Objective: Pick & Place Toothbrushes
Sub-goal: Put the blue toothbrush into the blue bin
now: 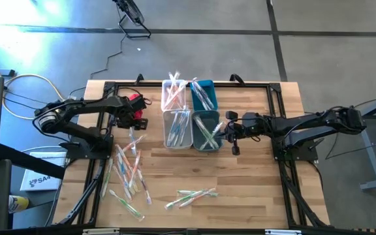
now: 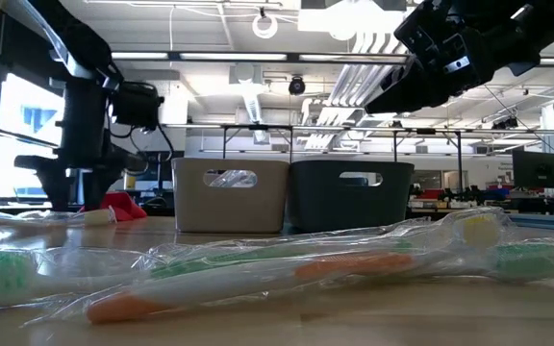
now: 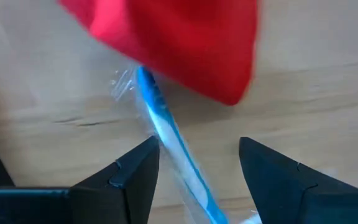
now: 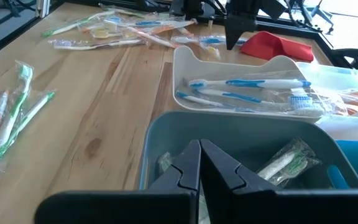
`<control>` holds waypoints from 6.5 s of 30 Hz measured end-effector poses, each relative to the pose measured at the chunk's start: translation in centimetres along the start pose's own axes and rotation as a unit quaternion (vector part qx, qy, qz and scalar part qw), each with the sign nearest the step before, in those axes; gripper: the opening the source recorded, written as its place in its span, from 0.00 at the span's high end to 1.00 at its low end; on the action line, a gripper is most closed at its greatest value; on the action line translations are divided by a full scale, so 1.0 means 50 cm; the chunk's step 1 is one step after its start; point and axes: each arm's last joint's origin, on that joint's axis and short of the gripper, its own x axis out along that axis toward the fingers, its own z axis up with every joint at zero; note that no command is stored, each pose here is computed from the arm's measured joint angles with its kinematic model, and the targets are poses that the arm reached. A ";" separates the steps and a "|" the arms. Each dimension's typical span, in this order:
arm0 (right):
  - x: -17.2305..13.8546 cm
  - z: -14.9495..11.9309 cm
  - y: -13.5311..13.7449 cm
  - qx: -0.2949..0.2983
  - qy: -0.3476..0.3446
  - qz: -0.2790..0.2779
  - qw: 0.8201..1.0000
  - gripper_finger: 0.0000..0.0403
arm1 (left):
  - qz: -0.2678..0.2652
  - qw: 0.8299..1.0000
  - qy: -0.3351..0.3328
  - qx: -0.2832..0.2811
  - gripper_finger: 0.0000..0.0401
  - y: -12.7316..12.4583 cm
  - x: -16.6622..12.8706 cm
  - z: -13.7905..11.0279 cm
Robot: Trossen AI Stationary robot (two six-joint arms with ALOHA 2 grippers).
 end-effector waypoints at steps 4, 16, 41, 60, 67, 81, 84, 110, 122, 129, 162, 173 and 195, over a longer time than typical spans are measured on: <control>0.000 -0.002 0.000 0.000 0.004 0.001 1.000 0.99 | 0.012 1.000 0.012 0.000 0.47 0.014 0.017 -0.013; 0.000 -0.002 0.000 0.000 0.004 0.001 1.000 0.99 | 0.011 1.000 0.006 0.000 0.61 0.016 0.024 -0.014; 0.000 -0.002 0.000 -0.003 0.004 0.000 1.000 0.99 | -0.002 1.000 -0.002 0.006 0.95 0.001 0.005 -0.001; 0.000 -0.004 0.000 -0.005 0.009 -0.001 1.000 0.99 | -0.167 0.981 0.016 0.095 0.95 -0.089 -0.193 0.060; 0.000 -0.003 0.000 -0.014 0.009 -0.001 1.000 0.99 | -0.247 0.955 -0.079 0.148 0.95 -0.136 -0.263 0.082; 0.000 -0.005 0.000 -0.013 0.012 0.000 1.000 0.99 | -0.268 0.918 -0.162 0.244 0.95 -0.209 -0.289 0.026; 0.000 -0.005 0.000 -0.013 0.012 0.000 1.000 0.99 | -0.258 0.916 -0.179 0.248 0.95 -0.216 -0.290 0.018; 0.000 -0.004 0.000 -0.012 0.011 0.000 1.000 0.99 | -0.319 0.856 -0.316 0.257 0.95 -0.338 -0.261 0.017; 0.000 -0.008 0.001 -0.007 0.020 0.003 1.000 0.99 | -0.269 0.895 -0.265 0.235 0.95 -0.376 -0.159 0.034; 0.000 -0.009 0.001 0.004 0.023 0.003 1.000 0.99 | -0.236 0.917 -0.257 0.195 0.95 -0.370 -0.149 0.021; 0.000 -0.011 0.001 0.004 0.030 0.003 1.000 0.99 | -0.194 0.929 -0.258 0.182 0.94 -0.404 -0.089 -0.011; 0.000 -0.011 0.001 0.004 0.030 0.003 1.000 0.99 | -0.195 0.929 -0.258 0.181 0.75 -0.404 -0.089 -0.011; 0.000 -0.011 0.001 0.003 0.030 0.003 1.000 0.99 | -0.207 0.927 -0.261 0.171 0.65 -0.407 -0.091 -0.010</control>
